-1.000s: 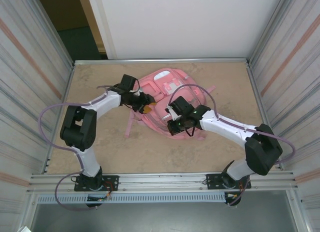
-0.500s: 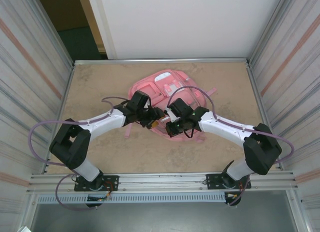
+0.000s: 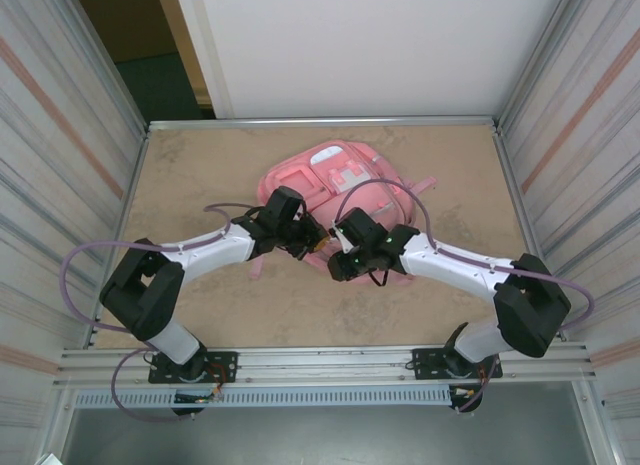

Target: Pack the student bag

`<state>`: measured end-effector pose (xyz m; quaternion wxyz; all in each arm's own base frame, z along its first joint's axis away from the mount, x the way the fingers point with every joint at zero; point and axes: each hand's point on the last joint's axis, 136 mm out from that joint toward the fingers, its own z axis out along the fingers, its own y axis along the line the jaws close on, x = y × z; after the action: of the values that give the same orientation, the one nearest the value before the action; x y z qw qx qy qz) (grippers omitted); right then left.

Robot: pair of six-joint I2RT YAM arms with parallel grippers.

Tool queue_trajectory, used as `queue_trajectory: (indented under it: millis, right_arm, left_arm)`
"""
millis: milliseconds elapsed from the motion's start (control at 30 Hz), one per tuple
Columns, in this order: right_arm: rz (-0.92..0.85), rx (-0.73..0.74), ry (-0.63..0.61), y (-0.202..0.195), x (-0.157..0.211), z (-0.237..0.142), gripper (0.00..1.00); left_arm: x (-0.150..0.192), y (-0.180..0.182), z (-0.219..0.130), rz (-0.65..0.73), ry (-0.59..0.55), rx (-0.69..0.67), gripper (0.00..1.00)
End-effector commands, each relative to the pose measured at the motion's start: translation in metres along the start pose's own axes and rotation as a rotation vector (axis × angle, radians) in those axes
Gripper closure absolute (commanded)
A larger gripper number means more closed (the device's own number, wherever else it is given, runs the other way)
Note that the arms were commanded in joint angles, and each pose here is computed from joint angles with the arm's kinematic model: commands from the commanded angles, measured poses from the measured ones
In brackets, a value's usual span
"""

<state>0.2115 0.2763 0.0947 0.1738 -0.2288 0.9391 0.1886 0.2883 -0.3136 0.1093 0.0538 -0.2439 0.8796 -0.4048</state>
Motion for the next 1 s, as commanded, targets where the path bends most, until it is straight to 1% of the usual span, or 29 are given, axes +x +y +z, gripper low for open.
queue_trajectory:
  millis: [0,33,167,233,300,467,600,733,867,933,967]
  right_arm:
    - [0.045,0.05,-0.08,-0.001,-0.01,-0.007,0.65]
    - [0.054,0.072,-0.092,-0.003,-0.011,-0.008,0.65]
    - [0.136,0.274,-0.181,-0.028,-0.018,-0.021,0.56]
    - [0.187,0.323,-0.208,-0.036,-0.02,-0.025,0.55]
    - [0.212,0.312,-0.227,-0.032,-0.022,-0.026,0.61]
    - [0.225,0.299,-0.248,-0.027,-0.025,-0.027,0.86]
    - [0.214,0.289,-0.249,-0.027,-0.021,-0.035,1.0]
    - [0.175,0.289,-0.243,-0.034,-0.015,-0.045,1.0]
    - [0.208,0.278,-0.208,-0.055,-0.004,-0.053,1.0]
    - [0.206,0.243,-0.192,-0.06,0.001,-0.054,1.0]
    - [0.197,0.221,-0.184,-0.062,0.002,-0.053,1.0]
  left_arm:
    - [0.012,-0.022,-0.008,-0.003,0.051,0.09,1.0]
    - [0.014,-0.022,-0.008,-0.004,0.058,0.094,1.0]
    - [0.018,-0.019,-0.009,-0.012,0.074,0.088,1.0]
    - [0.019,-0.017,-0.01,-0.014,0.075,0.085,1.0]
    - [0.02,-0.015,-0.011,-0.013,0.079,0.077,1.0]
    - [0.016,-0.01,-0.016,-0.004,0.06,0.059,1.0]
    - [0.004,-0.004,-0.025,0.005,0.044,0.043,1.0]
    - [-0.015,0.002,-0.035,0.016,0.028,0.04,1.0]
    - [-0.046,0.015,-0.046,0.032,-0.008,0.018,1.0]
    - [-0.058,0.018,-0.046,0.035,0.015,0.008,1.0]
    - [-0.063,0.016,-0.046,0.046,0.043,0.019,1.0]
